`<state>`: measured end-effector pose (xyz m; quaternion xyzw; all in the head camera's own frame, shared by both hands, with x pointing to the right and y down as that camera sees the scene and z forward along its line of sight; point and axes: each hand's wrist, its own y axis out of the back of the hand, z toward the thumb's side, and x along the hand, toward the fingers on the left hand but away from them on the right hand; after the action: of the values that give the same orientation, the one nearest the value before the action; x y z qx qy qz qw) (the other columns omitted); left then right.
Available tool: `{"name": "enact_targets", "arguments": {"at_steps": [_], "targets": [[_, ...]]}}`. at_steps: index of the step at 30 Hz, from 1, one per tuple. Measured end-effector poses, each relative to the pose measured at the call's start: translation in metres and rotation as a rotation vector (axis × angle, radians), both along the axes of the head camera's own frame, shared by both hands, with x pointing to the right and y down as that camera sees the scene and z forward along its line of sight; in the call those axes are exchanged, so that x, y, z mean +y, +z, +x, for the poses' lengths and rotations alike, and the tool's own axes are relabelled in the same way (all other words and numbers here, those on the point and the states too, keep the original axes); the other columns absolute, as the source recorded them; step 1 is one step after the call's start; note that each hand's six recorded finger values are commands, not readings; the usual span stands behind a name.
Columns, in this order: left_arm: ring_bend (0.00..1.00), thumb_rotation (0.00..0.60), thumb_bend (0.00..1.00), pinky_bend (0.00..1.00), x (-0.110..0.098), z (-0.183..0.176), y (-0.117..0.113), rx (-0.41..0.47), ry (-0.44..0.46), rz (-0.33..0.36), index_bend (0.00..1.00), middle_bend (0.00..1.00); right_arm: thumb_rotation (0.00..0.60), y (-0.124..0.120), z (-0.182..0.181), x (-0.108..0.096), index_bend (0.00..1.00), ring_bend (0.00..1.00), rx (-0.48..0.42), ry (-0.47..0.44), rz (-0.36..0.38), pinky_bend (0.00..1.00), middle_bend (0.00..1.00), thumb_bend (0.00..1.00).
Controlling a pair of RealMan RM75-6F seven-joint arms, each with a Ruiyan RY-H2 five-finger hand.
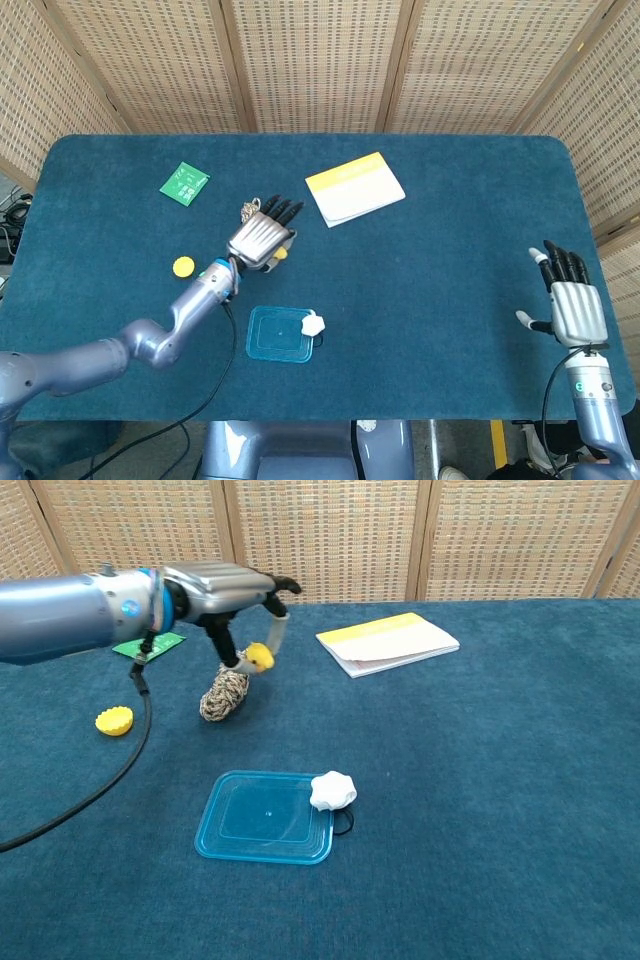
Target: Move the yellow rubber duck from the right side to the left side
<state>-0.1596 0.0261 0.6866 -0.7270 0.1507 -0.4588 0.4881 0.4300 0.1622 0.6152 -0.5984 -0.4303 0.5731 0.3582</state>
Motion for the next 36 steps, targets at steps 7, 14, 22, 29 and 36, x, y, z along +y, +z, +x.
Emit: {"name": "enact_targets", "arguments": {"at_steps": [7,14,22,29,36], "targets": [[0.0,0.6,0.32,0.0,0.013,-0.104,0.003,-0.054,-0.129,-0.021,0.58,0.0,0.6,-0.001,-0.006,0.003,0.11,0.0,-0.008,-0.015,0.001,0.0,0.0,0.0],[0.0,0.6,0.32,0.0,0.026,-0.167,0.016,-0.095,-0.207,-0.062,0.59,0.0,0.6,-0.003,-0.014,0.005,0.11,0.0,-0.005,-0.038,0.005,0.0,0.0,0.0],[0.0,0.6,0.32,0.0,0.028,-0.185,0.032,-0.104,-0.244,-0.097,0.59,0.0,0.6,-0.002,-0.017,0.006,0.11,0.0,-0.003,-0.044,0.002,0.0,0.0,0.0],[0.0,0.6,0.32,0.0,0.029,-0.188,0.044,-0.135,-0.242,-0.116,0.58,0.0,0.6,-0.001,-0.014,0.006,0.11,0.0,0.002,-0.037,-0.002,0.0,0.0,0.0],[0.0,0.6,0.32,0.0,0.029,-0.188,0.05,-0.138,-0.246,-0.121,0.58,0.0,0.6,-0.001,-0.014,0.007,0.12,0.0,0.001,-0.036,-0.001,0.0,0.0,0.0]]}}
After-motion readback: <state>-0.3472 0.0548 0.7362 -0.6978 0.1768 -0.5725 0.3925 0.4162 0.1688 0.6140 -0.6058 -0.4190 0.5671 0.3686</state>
